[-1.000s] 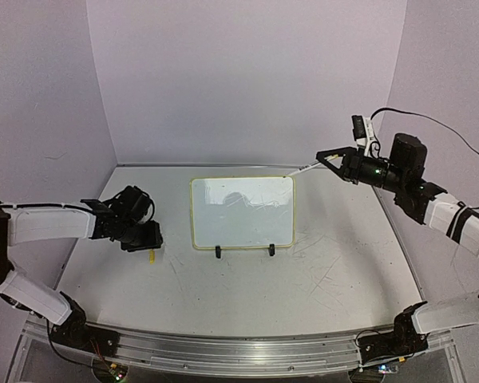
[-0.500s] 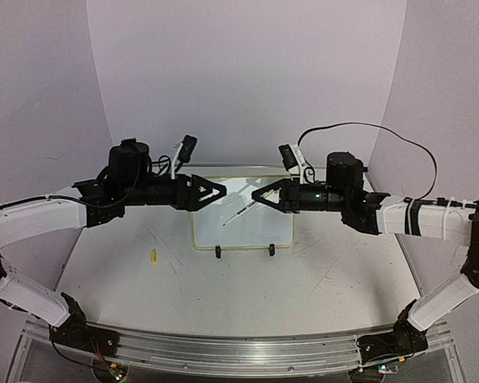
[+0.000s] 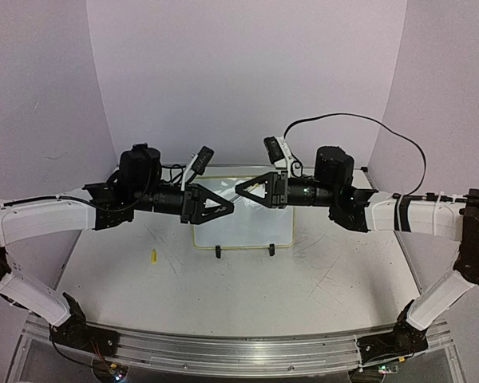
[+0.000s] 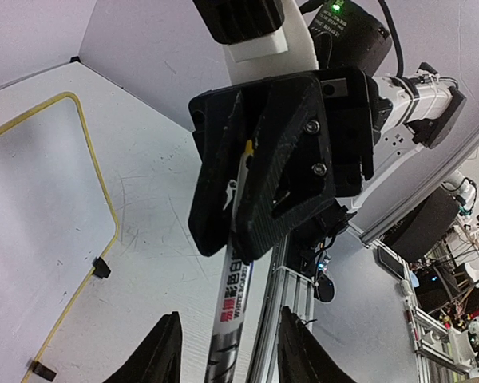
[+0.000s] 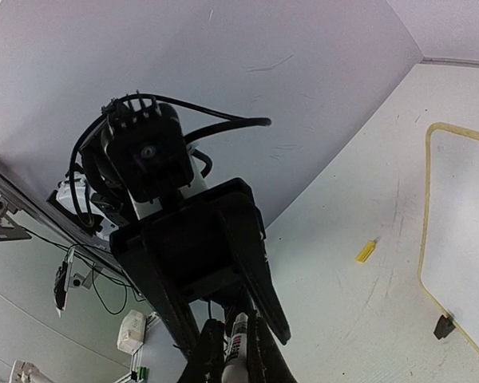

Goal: Write a sentence on the whiteboard
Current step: Pass from the right arm to the left

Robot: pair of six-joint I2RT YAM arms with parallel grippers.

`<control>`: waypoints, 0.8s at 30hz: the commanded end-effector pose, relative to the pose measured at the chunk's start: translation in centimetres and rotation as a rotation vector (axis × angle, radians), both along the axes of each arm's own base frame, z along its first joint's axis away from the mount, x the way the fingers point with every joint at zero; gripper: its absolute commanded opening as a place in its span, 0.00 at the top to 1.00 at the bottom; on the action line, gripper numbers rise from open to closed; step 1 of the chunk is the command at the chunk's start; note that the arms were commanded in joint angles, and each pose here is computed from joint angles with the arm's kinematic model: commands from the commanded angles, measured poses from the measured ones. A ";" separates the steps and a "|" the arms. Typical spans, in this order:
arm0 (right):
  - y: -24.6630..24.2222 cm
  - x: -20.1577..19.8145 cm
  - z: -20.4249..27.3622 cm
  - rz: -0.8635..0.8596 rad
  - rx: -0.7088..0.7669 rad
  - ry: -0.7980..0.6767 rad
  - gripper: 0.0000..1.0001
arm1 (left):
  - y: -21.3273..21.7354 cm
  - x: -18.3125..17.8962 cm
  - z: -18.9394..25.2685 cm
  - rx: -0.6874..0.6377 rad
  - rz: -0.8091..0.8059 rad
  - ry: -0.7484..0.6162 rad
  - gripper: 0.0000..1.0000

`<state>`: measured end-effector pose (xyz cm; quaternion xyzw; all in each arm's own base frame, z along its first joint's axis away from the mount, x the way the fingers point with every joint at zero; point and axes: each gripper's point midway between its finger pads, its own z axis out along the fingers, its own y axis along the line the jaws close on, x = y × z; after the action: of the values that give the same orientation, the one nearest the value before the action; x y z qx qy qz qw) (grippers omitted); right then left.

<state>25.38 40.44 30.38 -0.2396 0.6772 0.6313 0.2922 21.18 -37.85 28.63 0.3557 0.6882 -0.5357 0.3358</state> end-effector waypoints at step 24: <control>0.5 -1.0 2.7 0.056 0.016 -0.089 0.85 | 1.7 -0.5 0.3 0.081 0.000 -0.173 1.00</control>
<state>24.82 40.61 30.29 -0.2448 0.6774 0.6354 0.2783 20.21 -36.73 27.68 0.4021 0.6811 -0.5006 0.3520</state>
